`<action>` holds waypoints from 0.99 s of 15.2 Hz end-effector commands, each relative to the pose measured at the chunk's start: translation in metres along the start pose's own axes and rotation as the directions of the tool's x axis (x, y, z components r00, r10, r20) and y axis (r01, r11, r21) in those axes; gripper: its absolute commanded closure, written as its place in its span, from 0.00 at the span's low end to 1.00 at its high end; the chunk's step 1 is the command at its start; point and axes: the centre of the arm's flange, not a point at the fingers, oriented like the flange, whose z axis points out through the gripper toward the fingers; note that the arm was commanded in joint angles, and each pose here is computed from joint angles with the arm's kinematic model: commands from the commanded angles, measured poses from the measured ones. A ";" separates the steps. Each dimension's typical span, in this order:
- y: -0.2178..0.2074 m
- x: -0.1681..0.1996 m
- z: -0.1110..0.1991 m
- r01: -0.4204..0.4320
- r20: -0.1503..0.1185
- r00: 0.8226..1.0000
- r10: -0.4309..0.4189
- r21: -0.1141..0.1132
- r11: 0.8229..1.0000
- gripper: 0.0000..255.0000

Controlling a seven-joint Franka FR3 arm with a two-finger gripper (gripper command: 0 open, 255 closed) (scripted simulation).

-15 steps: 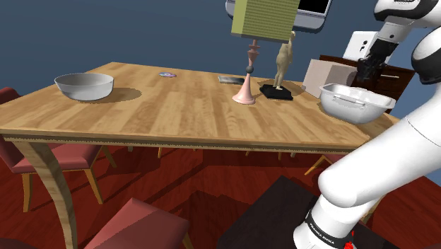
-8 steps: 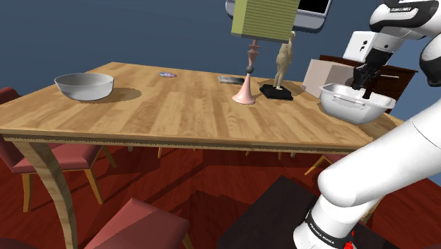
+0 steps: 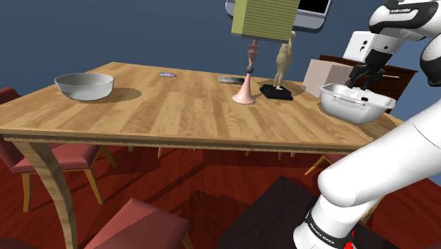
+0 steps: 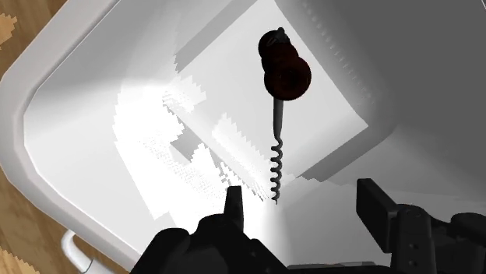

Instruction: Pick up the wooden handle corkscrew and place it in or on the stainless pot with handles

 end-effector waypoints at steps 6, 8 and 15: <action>0.000 0.000 -0.026 0.000 0.000 1.000 0.000 0.000 1.000 0.00; 0.000 0.000 -0.050 0.000 0.000 1.000 0.000 0.000 1.000 0.00; 0.000 0.000 -0.050 0.000 0.000 1.000 0.000 0.000 1.000 0.00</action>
